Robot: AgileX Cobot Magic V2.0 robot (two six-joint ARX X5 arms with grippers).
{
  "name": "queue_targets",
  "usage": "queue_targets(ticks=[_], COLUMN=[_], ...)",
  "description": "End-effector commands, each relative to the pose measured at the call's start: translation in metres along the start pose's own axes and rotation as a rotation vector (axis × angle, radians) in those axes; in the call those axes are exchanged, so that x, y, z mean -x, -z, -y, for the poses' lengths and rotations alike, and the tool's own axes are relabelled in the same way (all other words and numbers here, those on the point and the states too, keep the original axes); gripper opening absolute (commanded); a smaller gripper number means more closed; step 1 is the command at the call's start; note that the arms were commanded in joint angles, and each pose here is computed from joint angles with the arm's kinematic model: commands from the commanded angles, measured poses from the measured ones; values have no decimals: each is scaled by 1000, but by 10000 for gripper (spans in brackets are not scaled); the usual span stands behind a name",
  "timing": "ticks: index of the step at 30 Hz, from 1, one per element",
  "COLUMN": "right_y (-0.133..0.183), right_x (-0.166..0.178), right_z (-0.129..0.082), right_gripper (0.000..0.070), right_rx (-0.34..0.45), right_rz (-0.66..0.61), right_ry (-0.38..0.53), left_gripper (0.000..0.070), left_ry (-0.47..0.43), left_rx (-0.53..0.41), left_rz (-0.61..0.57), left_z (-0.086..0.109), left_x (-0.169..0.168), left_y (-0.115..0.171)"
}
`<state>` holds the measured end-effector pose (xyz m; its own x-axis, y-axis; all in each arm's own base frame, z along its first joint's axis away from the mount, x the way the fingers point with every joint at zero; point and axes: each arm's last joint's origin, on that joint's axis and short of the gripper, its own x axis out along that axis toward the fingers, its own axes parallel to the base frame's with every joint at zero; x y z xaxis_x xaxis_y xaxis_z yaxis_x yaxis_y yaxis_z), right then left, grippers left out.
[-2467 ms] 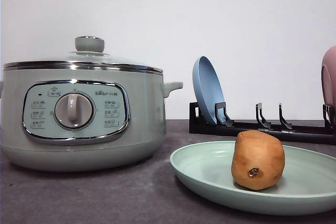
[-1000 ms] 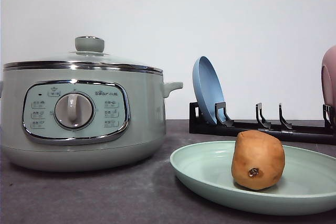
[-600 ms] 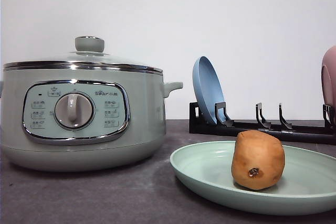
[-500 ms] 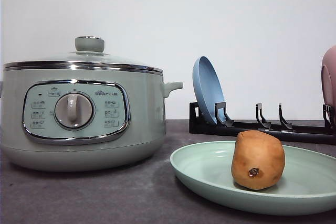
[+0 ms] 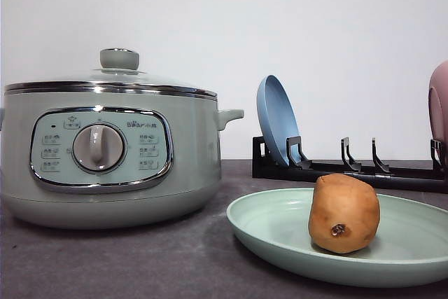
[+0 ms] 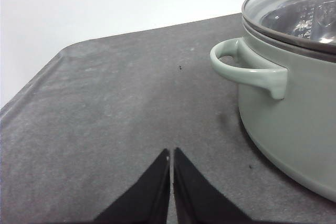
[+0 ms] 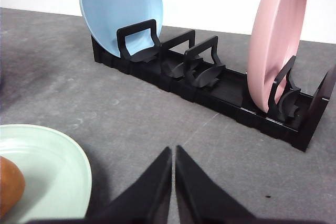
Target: Transfer potato from steamer to green plate
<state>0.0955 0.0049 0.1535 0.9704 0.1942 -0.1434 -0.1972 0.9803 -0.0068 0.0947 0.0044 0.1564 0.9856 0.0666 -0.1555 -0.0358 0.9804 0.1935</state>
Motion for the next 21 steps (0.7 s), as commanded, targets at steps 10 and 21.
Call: queue_targets(ticks=[10,21], right_y=[1,1], right_x=[0,0], right_z=[0,0], right_gripper=[0,0], right_rx=[-11,-11], right_rz=[-2,-2], right_ry=[-4,-4], left_gripper=[3,3], left_ry=[-2,-2], left_rx=[2,2], left_rz=[-23,-23], left_z=[1,1], left_x=[-2,-2], left_y=[7,7])
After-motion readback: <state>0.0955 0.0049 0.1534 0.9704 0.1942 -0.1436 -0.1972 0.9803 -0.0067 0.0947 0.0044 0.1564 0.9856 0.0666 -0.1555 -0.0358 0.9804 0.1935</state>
